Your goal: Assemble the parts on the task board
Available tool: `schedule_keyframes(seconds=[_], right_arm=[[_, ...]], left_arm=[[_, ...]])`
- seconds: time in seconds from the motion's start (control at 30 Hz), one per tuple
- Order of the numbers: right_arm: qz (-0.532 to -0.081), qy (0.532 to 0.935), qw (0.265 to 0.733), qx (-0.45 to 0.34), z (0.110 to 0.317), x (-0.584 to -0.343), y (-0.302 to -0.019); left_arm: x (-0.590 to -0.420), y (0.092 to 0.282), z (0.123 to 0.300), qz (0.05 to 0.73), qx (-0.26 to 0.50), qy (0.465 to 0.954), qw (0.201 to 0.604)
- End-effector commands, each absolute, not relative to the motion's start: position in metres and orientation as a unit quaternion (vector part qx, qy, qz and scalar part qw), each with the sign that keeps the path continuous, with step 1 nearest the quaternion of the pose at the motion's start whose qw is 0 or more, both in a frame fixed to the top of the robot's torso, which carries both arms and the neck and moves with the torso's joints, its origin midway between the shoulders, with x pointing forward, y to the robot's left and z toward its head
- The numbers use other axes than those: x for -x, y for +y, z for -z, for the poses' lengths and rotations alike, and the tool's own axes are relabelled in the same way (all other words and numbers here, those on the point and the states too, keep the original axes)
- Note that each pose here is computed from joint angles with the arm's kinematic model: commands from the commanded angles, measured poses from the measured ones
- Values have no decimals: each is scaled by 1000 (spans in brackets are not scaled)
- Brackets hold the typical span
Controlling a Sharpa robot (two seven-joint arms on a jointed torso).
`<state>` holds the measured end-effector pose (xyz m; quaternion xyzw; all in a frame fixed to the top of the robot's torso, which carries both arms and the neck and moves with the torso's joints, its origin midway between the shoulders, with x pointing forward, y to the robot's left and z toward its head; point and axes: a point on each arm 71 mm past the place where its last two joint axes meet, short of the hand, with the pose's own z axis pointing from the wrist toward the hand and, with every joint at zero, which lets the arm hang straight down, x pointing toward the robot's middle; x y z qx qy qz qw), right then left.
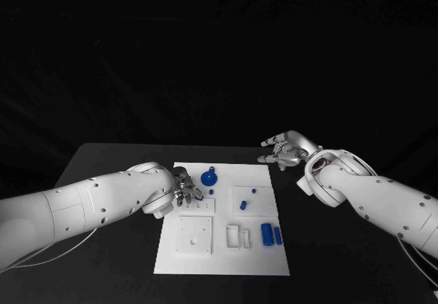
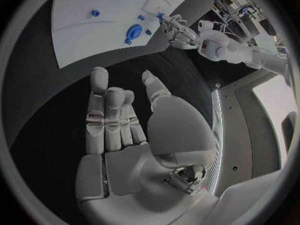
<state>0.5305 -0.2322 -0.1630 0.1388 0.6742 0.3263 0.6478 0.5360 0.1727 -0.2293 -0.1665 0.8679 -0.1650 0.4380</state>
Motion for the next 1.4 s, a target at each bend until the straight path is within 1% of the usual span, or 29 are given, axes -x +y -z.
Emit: schedule_keyframes(seconds=[0.03, 0.53, 1.4], right_arm=[[-331, 672, 648, -139, 163, -530, -233], [-331, 674, 646, -141, 163, -531, -234], [-330, 675, 644, -142, 164, -531, -234]], left_arm=[[-536, 171, 230, 159, 155, 862, 455], [-530, 171, 236, 146, 138, 873, 444], [-528, 172, 239, 130, 119, 883, 435]])
